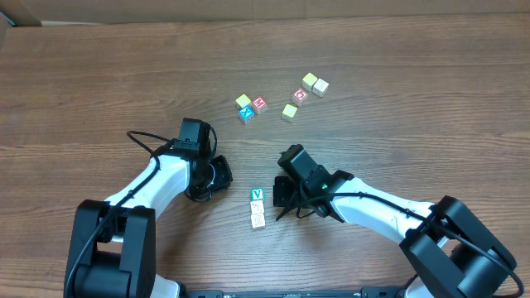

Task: Flip 5 blocks

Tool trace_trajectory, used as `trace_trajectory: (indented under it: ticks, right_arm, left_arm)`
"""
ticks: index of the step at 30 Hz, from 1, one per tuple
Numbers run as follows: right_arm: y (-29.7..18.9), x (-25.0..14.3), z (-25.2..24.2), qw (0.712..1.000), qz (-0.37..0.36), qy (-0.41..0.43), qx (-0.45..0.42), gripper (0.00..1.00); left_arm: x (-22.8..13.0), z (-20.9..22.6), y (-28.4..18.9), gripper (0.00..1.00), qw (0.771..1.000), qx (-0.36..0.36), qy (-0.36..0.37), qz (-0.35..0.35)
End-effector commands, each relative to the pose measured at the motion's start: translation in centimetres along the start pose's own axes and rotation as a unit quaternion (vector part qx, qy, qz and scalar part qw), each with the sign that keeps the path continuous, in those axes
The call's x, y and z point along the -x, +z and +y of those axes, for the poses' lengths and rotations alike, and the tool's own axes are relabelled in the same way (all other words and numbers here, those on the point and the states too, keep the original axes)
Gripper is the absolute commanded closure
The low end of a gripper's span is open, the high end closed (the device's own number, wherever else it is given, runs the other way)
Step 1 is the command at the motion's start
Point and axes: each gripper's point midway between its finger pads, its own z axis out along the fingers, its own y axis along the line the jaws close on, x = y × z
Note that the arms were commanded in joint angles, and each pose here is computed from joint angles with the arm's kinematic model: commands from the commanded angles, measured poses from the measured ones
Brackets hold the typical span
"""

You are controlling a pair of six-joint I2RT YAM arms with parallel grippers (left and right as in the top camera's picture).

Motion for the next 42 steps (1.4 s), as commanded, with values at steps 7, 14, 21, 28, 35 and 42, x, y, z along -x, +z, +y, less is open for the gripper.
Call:
trace_trajectory:
  ticks: [7, 14, 21, 28, 35, 42]
  right_arm:
    - [0.5, -1.2, 1.8, 0.999, 0.004, -0.032, 0.018, 0.96]
    - [0.5, -0.8, 2.2, 0.999, -0.006, -0.033, 0.025, 0.96]
    - [0.5, -0.4, 2.6, 0.999, -0.013, -0.024, 0.033, 0.96]
    - [0.5, -0.5, 2.6, 0.999, -0.013, -0.024, 0.034, 0.96]
    - [0.5, -0.4, 2.7, 0.999, -0.013, -0.025, 0.035, 0.96]
    - [0.5, -0.5, 2.8, 0.999, -0.013, -0.025, 0.037, 0.96]
  left_arm:
    - [-2.9, 2.9, 2.0, 0.96, 0.997, 0.046, -0.023, 0.05]
    - [-2.9, 2.9, 2.0, 0.96, 0.997, 0.047, -0.023, 0.051]
    - [-3.0, 2.9, 2.0, 0.96, 0.997, 0.047, -0.024, 0.052]
    - [-3.0, 2.9, 2.0, 0.96, 0.997, 0.048, -0.024, 0.052]
    - [-3.0, 2.9, 2.0, 0.96, 0.997, 0.048, -0.024, 0.052]
    - [-3.0, 2.9, 2.0, 0.96, 0.997, 0.047, -0.024, 0.052]
